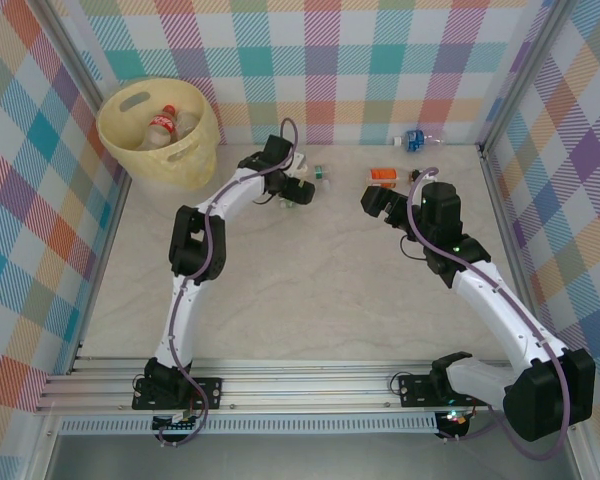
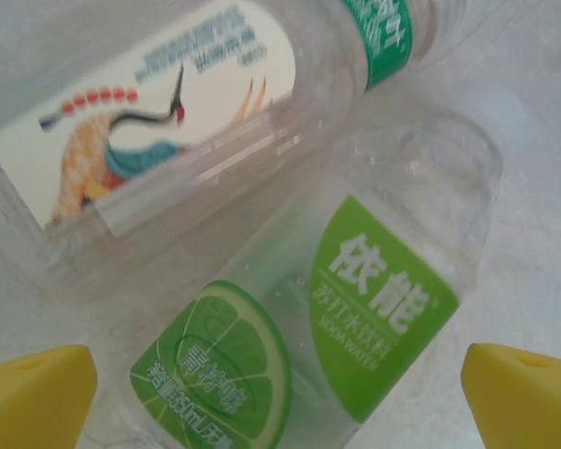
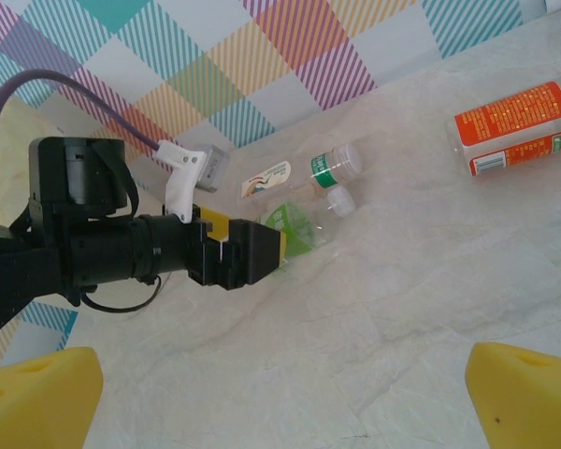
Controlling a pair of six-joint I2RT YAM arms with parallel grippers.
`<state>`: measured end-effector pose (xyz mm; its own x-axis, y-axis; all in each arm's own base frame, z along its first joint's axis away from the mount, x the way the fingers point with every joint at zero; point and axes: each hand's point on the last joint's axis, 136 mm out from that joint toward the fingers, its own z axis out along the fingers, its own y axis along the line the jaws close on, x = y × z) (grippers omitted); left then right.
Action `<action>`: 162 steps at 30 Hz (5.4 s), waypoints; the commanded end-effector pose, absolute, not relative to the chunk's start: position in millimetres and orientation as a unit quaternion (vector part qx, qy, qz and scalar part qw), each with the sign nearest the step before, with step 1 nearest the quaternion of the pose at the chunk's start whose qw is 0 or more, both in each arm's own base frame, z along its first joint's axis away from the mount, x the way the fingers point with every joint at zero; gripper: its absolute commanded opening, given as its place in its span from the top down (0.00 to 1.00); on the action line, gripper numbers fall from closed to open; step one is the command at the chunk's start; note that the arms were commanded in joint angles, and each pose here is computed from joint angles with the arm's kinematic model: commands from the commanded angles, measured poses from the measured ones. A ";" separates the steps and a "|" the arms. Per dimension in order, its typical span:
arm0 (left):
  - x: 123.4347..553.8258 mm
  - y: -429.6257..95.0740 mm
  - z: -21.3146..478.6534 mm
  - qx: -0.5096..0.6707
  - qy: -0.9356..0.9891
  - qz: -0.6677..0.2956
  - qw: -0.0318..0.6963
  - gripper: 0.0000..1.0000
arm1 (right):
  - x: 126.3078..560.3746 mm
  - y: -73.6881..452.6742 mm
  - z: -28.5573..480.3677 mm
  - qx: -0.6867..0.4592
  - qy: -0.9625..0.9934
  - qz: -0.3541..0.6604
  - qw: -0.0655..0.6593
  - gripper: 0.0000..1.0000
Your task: Put the plastic bottles in the bin
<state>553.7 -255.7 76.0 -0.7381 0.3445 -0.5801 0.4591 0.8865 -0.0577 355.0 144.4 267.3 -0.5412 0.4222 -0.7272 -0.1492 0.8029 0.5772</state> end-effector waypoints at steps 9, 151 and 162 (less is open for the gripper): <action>496.8 -253.1 106.0 0.243 0.917 -0.078 0.308 0.00 | 358.6 148.7 274.2 0.074 0.819 0.314 0.474 0.00; 533.9 95.5 379.7 -0.152 0.854 0.073 0.492 0.00 | 333.9 249.0 286.7 -0.195 0.786 0.300 0.504 0.00; 532.5 4.6 403.2 -0.111 0.847 -0.080 0.514 0.00 | 336.0 228.0 289.8 -0.154 0.783 0.271 0.538 0.00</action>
